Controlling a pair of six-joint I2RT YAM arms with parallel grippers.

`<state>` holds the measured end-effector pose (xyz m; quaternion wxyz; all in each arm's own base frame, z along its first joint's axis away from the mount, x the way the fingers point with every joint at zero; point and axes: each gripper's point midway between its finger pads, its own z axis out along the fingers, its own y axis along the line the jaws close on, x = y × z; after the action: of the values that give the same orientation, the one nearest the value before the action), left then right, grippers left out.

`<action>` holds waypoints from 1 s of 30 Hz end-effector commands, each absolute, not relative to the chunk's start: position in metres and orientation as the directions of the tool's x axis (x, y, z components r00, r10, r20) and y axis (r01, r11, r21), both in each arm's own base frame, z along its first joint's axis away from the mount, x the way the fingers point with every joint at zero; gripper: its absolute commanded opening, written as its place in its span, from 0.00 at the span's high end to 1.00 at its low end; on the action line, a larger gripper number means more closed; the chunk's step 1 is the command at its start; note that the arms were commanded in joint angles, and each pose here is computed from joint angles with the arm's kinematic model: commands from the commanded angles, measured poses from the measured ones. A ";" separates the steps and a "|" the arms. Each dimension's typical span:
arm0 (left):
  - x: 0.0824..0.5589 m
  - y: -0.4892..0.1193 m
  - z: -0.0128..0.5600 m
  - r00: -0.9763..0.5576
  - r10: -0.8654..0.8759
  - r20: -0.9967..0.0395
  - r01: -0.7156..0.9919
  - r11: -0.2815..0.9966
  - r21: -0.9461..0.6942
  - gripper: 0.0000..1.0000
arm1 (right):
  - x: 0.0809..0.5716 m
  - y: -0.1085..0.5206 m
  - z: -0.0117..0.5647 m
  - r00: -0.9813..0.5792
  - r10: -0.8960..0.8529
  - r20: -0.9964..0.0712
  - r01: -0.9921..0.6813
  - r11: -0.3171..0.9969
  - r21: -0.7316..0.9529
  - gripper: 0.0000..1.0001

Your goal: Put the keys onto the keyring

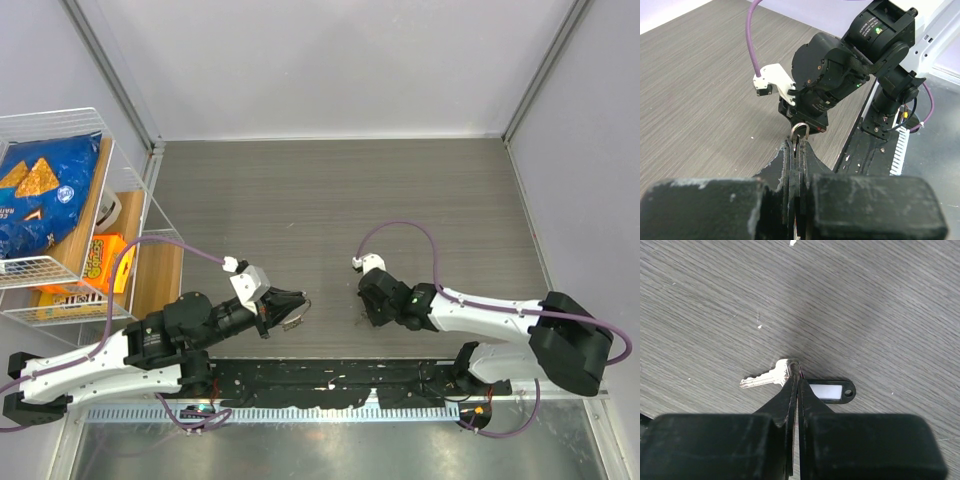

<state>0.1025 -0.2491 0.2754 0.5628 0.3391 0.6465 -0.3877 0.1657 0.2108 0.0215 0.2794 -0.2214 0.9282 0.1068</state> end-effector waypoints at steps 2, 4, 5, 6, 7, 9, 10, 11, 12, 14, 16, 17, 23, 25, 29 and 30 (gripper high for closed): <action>0.103 -0.250 0.292 -0.121 -0.059 -0.991 0.877 0.461 -0.135 1.00 | 0.177 0.222 0.058 -0.701 -0.276 -0.658 -0.465 0.876 0.127 0.94; 0.102 -0.250 0.294 -0.120 -0.062 -0.991 0.879 0.456 -0.136 1.00 | 0.177 0.225 0.073 -0.680 -0.264 -0.684 -0.483 0.863 0.147 0.94; 0.102 -0.250 0.294 -0.120 -0.063 -0.991 0.879 0.458 -0.136 1.00 | 0.176 0.227 0.085 -0.659 -0.254 -0.707 -0.501 0.851 0.161 0.94; 0.102 -0.250 0.295 -0.119 -0.066 -0.991 0.878 0.459 -0.136 1.00 | 0.175 0.228 0.091 -0.651 -0.252 -0.716 -0.510 0.844 0.166 0.94; 0.102 -0.250 0.295 -0.119 -0.067 -0.991 0.878 0.458 -0.137 1.00 | 0.172 0.230 0.104 -0.624 -0.250 -0.740 -0.540 0.822 0.178 0.94; 0.102 -0.251 0.296 -0.119 -0.067 -0.991 0.880 0.454 -0.136 1.00 | 0.168 0.232 0.124 -0.587 -0.249 -0.771 -0.584 0.789 0.190 0.94; 0.101 -0.251 0.299 -0.116 -0.073 -0.991 0.881 0.452 -0.136 1.00 | 0.167 0.233 0.132 -0.571 -0.248 -0.783 -0.598 0.779 0.189 0.94; 0.101 -0.251 0.300 -0.115 -0.075 -0.990 0.884 0.448 -0.137 1.00 | 0.164 0.235 0.143 -0.539 -0.260 -0.801 -0.630 0.755 0.179 0.94; 0.100 -0.252 0.300 -0.116 -0.074 -0.991 0.885 0.445 -0.137 1.00 | 0.161 0.231 0.144 -0.534 -0.279 -0.798 -0.640 0.750 0.166 0.94; 0.100 -0.253 0.303 -0.113 -0.073 -0.991 0.887 0.442 -0.134 1.00 | 0.162 0.225 0.148 -0.529 -0.305 -0.792 -0.636 0.760 0.132 0.94; 0.100 -0.255 0.303 -0.113 -0.067 -0.991 0.888 0.441 -0.131 1.00 | 0.158 0.228 0.142 -0.536 -0.341 -0.772 -0.657 0.743 0.128 0.94; 0.101 -0.257 0.302 -0.114 -0.065 -0.991 0.889 0.439 -0.131 1.00 | 0.157 0.229 0.136 -0.538 -0.363 -0.761 -0.667 0.735 0.121 0.94; 0.099 -0.259 0.300 -0.123 -0.060 -0.991 0.892 0.432 -0.137 1.00 | 0.162 0.224 0.077 -0.614 -0.430 -0.662 -0.620 0.782 0.066 0.94; 0.099 -0.257 0.300 -0.125 -0.054 -0.991 0.890 0.435 -0.136 1.00 | 0.175 0.219 0.066 -0.635 -0.401 -0.661 -0.548 0.836 0.020 0.94; 0.100 -0.254 0.301 -0.127 -0.058 -0.990 0.886 0.442 -0.139 1.00 | 0.152 0.245 0.033 -0.669 -0.479 -0.568 -0.646 0.753 0.126 0.94; 0.099 -0.253 0.302 -0.126 -0.059 -0.990 0.887 0.440 -0.140 1.00 | 0.172 0.228 0.029 -0.691 -0.426 -0.584 -0.546 0.837 0.036 0.94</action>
<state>0.1010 -0.2556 0.2669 0.5501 0.3519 0.6525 -0.3844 0.1516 0.2199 0.0362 0.2658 -0.3053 0.9060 0.1237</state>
